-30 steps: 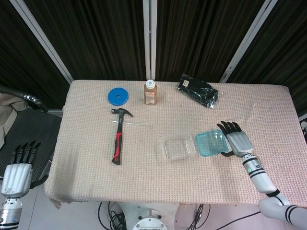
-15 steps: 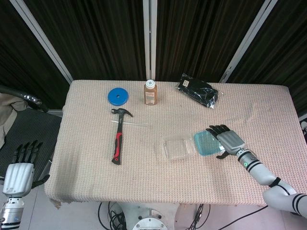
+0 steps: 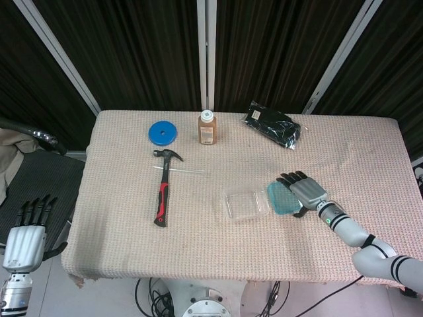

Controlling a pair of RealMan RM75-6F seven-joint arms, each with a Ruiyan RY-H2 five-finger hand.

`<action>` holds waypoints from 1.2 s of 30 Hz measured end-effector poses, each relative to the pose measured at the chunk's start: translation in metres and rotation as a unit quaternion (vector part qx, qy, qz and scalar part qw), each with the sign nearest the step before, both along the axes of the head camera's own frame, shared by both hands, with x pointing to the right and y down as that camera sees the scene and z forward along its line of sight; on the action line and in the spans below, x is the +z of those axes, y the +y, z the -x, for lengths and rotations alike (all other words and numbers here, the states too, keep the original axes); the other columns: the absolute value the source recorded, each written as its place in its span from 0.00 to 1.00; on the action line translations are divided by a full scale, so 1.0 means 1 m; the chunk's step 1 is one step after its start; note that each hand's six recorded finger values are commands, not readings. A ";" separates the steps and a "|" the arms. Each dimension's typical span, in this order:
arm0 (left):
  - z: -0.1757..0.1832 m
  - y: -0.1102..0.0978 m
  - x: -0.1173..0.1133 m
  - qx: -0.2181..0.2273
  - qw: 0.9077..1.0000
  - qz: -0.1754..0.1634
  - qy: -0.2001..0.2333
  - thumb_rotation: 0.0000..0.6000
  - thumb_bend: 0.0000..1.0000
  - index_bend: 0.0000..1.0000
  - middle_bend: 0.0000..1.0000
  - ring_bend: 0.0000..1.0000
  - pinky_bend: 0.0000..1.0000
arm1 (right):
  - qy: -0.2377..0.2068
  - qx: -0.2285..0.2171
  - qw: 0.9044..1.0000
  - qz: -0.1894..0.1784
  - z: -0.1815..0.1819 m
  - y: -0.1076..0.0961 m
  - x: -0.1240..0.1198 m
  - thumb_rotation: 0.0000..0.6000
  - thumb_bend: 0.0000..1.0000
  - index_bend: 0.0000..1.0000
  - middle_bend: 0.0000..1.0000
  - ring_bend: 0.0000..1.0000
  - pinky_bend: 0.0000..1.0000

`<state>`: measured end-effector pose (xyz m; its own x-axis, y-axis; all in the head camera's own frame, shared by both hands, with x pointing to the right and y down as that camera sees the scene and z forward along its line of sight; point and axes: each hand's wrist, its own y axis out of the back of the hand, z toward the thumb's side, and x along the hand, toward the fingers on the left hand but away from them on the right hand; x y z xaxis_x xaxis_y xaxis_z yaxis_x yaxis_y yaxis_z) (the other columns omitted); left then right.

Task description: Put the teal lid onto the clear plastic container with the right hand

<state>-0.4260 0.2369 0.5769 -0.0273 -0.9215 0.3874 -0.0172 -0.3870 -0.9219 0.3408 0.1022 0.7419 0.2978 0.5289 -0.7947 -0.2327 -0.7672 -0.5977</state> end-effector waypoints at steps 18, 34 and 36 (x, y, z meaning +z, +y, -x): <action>0.000 0.000 -0.002 0.004 1.000 0.000 0.000 1.00 0.00 0.07 0.03 0.00 0.00 | -0.022 0.031 0.999 -0.023 -0.006 -0.006 -0.005 1.00 0.15 0.17 0.33 0.00 0.00; 0.000 -0.001 0.001 0.014 1.000 -0.001 0.009 1.00 0.00 0.07 0.03 0.00 0.00 | -0.084 0.034 0.993 -0.080 0.016 0.006 -0.078 1.00 0.15 0.20 0.35 0.00 0.00; 0.001 -0.001 0.001 0.012 1.000 -0.002 0.010 1.00 0.00 0.07 0.03 0.00 0.00 | -0.095 0.025 0.992 -0.081 0.028 0.008 -0.087 1.00 0.15 0.20 0.34 0.00 0.00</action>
